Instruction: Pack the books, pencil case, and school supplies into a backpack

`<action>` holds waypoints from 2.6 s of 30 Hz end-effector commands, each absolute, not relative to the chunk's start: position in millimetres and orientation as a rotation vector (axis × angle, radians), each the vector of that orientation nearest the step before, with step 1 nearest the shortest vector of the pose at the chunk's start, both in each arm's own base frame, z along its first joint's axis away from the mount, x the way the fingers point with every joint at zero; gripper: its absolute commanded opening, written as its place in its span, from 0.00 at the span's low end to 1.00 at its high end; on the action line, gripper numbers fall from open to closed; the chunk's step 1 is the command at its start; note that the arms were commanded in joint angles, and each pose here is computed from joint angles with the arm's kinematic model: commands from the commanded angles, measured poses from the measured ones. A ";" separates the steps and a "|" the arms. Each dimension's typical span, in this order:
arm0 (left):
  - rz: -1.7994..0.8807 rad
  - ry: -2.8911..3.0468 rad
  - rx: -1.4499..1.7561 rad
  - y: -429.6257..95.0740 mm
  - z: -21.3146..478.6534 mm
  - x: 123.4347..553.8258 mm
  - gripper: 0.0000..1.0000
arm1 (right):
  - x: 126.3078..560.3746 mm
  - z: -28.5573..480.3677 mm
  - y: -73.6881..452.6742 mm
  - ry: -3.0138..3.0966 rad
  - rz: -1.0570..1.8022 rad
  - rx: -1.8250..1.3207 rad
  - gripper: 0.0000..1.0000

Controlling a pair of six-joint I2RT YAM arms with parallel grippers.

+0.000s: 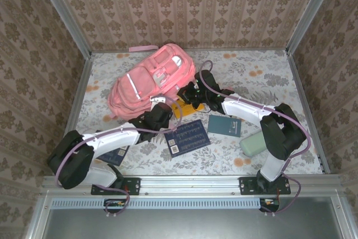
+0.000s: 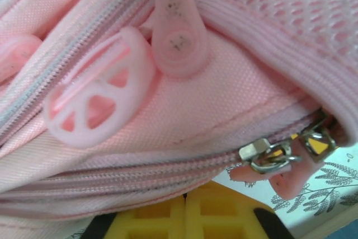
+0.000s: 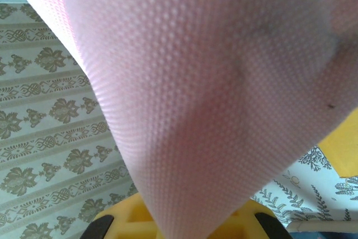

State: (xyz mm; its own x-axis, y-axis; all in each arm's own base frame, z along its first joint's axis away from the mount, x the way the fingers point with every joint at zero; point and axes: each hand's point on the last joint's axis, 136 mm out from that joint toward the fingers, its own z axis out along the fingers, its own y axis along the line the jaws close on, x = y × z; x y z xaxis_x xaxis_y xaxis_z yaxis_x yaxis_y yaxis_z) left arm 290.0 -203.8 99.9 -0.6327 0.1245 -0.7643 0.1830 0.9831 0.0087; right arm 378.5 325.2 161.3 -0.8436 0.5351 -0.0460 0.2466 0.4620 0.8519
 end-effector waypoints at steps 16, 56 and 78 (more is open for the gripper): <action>-0.274 2.265 0.079 -175.4 112.4 276.2 0.00 | 381.7 209.2 332.1 2.273 1.437 0.621 0.00; -0.458 2.267 0.022 -212.3 128.3 319.3 0.30 | 379.6 221.4 339.9 2.251 1.505 0.603 0.00; -0.366 2.208 -0.131 -176.1 145.3 347.7 0.01 | 369.9 220.6 347.7 2.269 1.518 0.578 0.00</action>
State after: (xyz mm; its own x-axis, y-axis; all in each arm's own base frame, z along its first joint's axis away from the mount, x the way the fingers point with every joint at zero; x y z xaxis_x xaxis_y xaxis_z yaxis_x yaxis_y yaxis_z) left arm 323.9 -196.2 121.9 -0.6924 -0.1561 -0.7045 0.1100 0.9421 -0.3169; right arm 376.1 341.7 180.6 -0.8468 0.5293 -0.0521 0.2009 0.4091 0.8901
